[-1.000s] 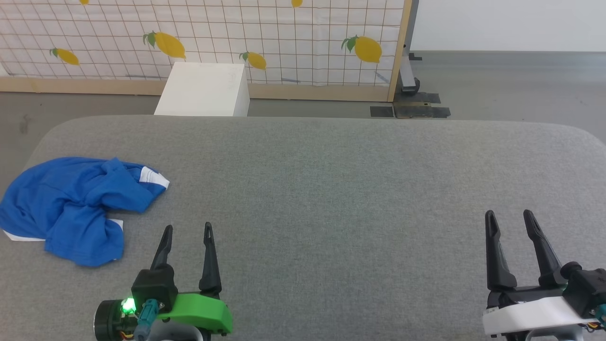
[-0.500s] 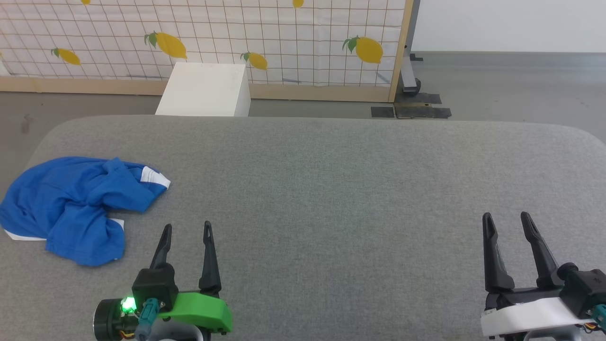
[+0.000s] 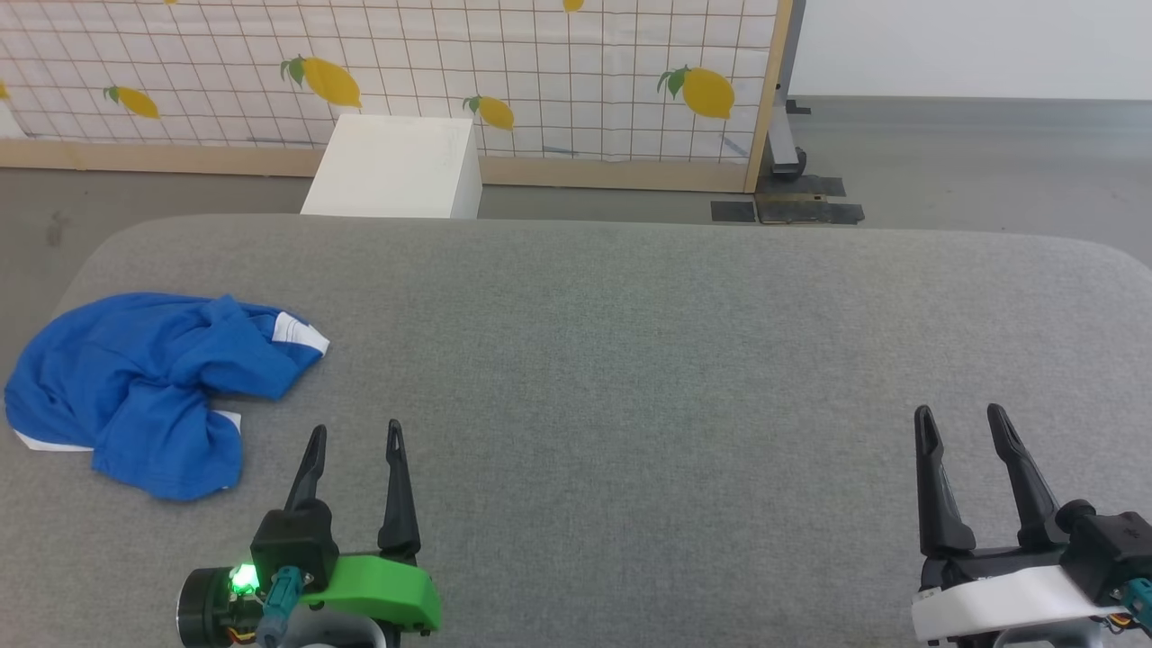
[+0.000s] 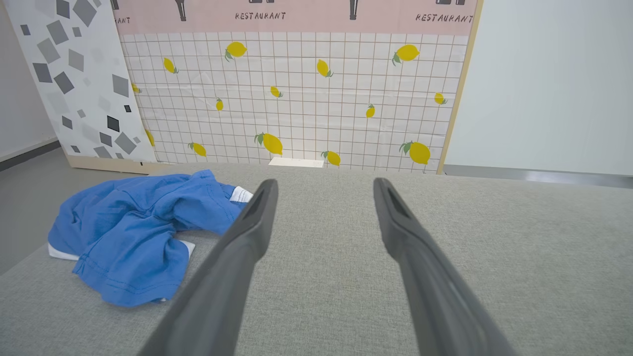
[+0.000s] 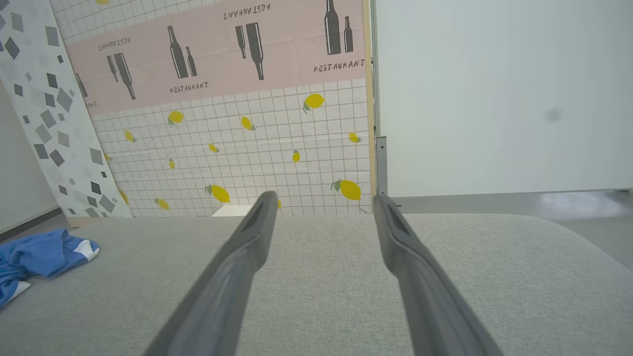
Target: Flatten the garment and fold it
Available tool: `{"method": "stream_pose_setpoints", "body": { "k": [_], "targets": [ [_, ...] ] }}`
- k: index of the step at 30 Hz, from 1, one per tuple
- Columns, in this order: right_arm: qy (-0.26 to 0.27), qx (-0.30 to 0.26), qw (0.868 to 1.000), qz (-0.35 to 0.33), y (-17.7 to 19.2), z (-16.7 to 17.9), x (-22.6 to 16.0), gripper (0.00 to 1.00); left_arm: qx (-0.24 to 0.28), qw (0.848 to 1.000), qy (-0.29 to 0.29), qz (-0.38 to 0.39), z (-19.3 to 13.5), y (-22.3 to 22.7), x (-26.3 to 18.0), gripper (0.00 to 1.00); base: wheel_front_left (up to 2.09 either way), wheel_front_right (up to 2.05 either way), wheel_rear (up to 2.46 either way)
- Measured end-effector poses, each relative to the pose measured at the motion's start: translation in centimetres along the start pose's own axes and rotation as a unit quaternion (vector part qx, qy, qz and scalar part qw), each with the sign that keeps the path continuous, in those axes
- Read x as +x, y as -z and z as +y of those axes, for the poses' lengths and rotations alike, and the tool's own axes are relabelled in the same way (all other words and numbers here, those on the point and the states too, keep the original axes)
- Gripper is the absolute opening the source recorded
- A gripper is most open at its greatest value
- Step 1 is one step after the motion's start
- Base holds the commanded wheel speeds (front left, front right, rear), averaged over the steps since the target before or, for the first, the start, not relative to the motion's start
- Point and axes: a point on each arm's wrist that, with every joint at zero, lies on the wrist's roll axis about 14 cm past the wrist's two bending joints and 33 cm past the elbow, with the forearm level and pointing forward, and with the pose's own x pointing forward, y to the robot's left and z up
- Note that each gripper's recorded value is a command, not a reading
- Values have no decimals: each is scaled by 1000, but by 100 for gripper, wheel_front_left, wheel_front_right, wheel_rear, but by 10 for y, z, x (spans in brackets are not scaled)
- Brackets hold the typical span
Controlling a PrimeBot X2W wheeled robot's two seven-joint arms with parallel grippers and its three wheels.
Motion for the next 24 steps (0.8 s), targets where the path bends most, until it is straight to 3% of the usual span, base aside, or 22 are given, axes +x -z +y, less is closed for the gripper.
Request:
{"method": "stream_pose_setpoints", "body": {
  "k": [9,24],
  "targets": [
    [-21,0,1000,3,4,13,8,100,4,1000,-23,-8,15,-5,0,100,0,0,0],
    [-114,4,993,16,20,73,38,100,29,990,-138,-14,90,-16,-32,100,0,0,0]
  ]
}}
